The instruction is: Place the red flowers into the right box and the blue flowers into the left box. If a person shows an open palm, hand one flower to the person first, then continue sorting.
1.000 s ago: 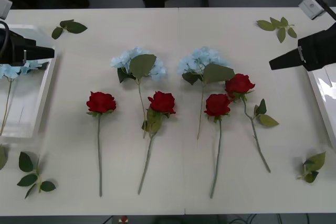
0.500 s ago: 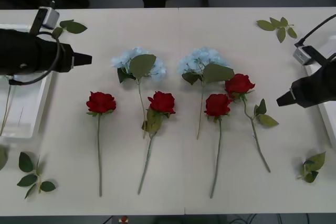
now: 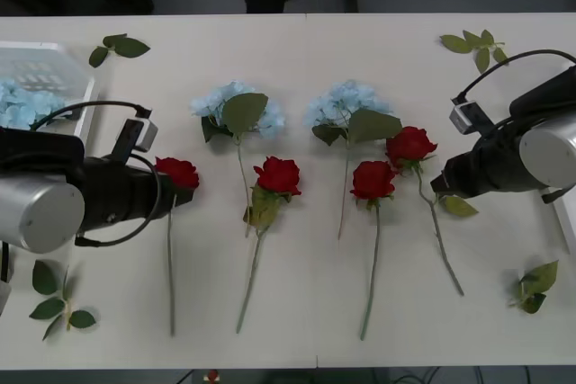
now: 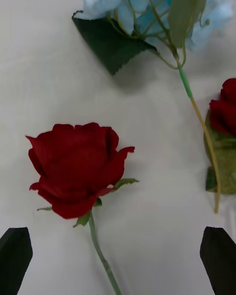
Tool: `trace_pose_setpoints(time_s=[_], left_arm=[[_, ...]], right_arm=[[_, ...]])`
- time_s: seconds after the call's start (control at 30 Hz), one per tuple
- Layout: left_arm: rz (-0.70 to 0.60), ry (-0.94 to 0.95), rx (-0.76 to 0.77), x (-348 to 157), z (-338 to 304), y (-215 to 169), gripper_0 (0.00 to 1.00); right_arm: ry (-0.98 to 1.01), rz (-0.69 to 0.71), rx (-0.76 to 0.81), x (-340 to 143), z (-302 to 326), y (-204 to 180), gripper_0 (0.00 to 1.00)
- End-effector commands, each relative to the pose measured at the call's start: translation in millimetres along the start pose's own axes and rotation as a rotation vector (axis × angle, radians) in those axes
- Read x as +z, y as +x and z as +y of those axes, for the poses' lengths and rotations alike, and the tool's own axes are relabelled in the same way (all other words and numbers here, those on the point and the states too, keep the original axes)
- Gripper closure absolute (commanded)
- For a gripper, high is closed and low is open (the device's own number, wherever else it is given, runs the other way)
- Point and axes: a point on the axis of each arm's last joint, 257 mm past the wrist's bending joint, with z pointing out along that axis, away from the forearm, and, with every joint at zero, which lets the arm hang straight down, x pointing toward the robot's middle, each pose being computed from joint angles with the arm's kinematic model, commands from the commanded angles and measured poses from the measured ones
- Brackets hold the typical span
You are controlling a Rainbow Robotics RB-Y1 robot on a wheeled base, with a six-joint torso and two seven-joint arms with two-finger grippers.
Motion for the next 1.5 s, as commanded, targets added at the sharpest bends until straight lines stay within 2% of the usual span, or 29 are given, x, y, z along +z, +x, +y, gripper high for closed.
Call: trace_pose_setpoints(time_s=[0.03,0.27,0.4,0.87,1.23,1.27,1.3,1.33,1.37,1.4,1.43,1.5], left_arm=[[-0.018,-0.018,0.006,-10,-7,7,0.00],[0.058,-0.100,0.024,10,12,39,0.00],[0.073,-0.147,0.023,22,22,44,0.00],[0.092,-0.244,0.053,54,40,11,0.00],[0.084,-0.260,0.083,81,48,4,0.00],[0.085,-0.261,0.084,82,48,4,0.03],[0.085,-0.261,0.085,83,48,5,0.08],[0.083,-0.259,0.083,85,48,6,0.15],[0.081,-0.259,0.086,87,48,6,0.19],[0.082,-0.259,0.082,89,49,8,0.23],[0.082,-0.259,0.081,90,49,9,0.25],[0.079,-0.257,0.078,93,50,11,0.42]], right_arm=[[-0.001,-0.036,0.046,4,6,-14,0.00],[0.023,-0.060,0.017,29,16,-14,0.00],[0.019,-0.063,0.026,43,19,-10,0.00],[0.028,-0.059,0.025,63,32,-4,0.00],[0.039,-0.057,0.048,70,30,6,0.02],[0.038,-0.057,0.049,71,30,7,0.15],[0.037,-0.057,0.051,71,31,8,0.33],[0.035,-0.058,0.054,71,31,9,0.65],[0.032,-0.056,0.057,72,32,10,0.88],[0.028,-0.055,0.060,72,33,10,0.97],[0.027,-0.054,0.064,72,33,11,1.00],[0.024,-0.051,0.071,73,34,13,1.00]])
